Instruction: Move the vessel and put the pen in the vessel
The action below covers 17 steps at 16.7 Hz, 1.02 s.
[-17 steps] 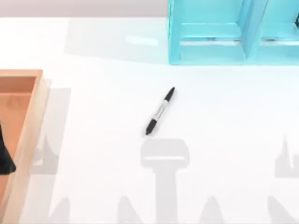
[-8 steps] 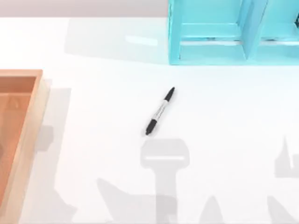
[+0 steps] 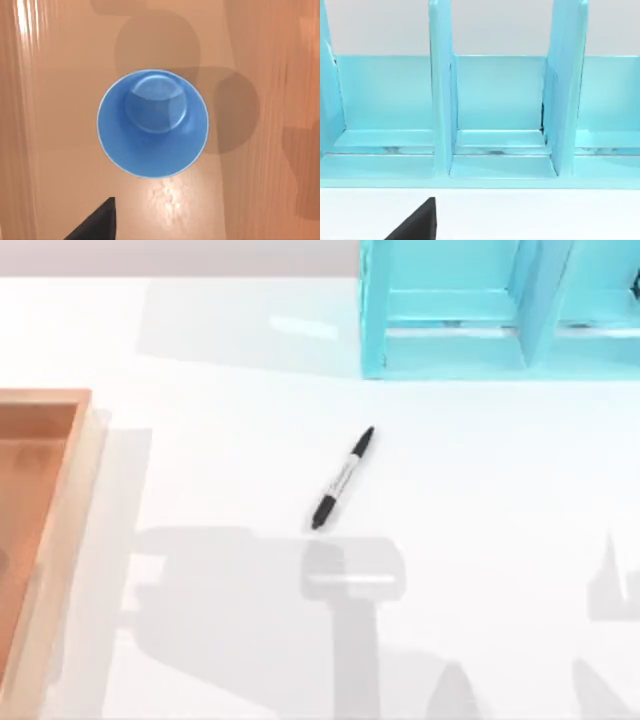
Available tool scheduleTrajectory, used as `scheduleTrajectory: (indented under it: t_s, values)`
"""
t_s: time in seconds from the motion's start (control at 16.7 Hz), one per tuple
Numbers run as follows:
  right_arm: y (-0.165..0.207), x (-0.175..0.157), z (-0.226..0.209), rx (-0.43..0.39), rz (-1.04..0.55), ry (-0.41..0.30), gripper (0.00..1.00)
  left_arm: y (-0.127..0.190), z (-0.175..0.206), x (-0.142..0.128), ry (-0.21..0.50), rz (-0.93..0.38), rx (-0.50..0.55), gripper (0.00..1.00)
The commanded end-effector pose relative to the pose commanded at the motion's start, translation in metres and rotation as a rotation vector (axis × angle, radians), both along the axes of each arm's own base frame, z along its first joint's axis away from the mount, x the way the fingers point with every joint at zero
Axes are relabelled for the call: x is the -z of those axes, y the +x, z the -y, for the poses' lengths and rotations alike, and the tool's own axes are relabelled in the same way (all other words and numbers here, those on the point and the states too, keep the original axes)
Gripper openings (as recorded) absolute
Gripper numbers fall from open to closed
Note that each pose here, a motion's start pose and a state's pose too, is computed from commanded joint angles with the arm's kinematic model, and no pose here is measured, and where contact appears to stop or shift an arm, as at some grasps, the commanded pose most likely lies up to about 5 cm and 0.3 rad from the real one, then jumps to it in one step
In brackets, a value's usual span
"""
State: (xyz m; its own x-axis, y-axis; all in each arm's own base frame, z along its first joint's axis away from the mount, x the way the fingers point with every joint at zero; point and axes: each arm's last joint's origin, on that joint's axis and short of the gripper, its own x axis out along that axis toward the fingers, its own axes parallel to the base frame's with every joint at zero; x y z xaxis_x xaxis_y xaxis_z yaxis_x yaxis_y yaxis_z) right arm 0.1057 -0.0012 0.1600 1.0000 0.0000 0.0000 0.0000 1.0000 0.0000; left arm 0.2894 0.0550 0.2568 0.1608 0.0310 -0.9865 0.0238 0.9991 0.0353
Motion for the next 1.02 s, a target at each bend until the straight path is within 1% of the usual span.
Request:
scheduleTrajectory:
  t_s: [0.12,0.24,0.66,0.78,1.02]
  values:
    - [0.000,0.000,0.000,0.000,0.000,0.000,1.00,0.016,-0.007,0.006,-0.015,-0.087,0.001,1.00]
    - [0.000,0.000,0.000,0.000,0.000,0.000,1.00,0.027,-0.012,0.010,-0.026,-0.141,0.002,1.00]
    - [0.000,0.000,0.000,0.000,0.000,0.000,1.00,0.030,-0.012,0.012,-0.029,-0.157,0.006,1.00]
    - [0.000,0.000,0.000,0.000,0.000,0.000,1.00,0.031,-0.013,0.024,-0.031,-0.163,0.003,1.00]
    - [0.000,0.000,0.000,0.000,0.000,0.000,1.00,0.035,-0.014,0.067,-0.028,-0.150,0.002,1.00]
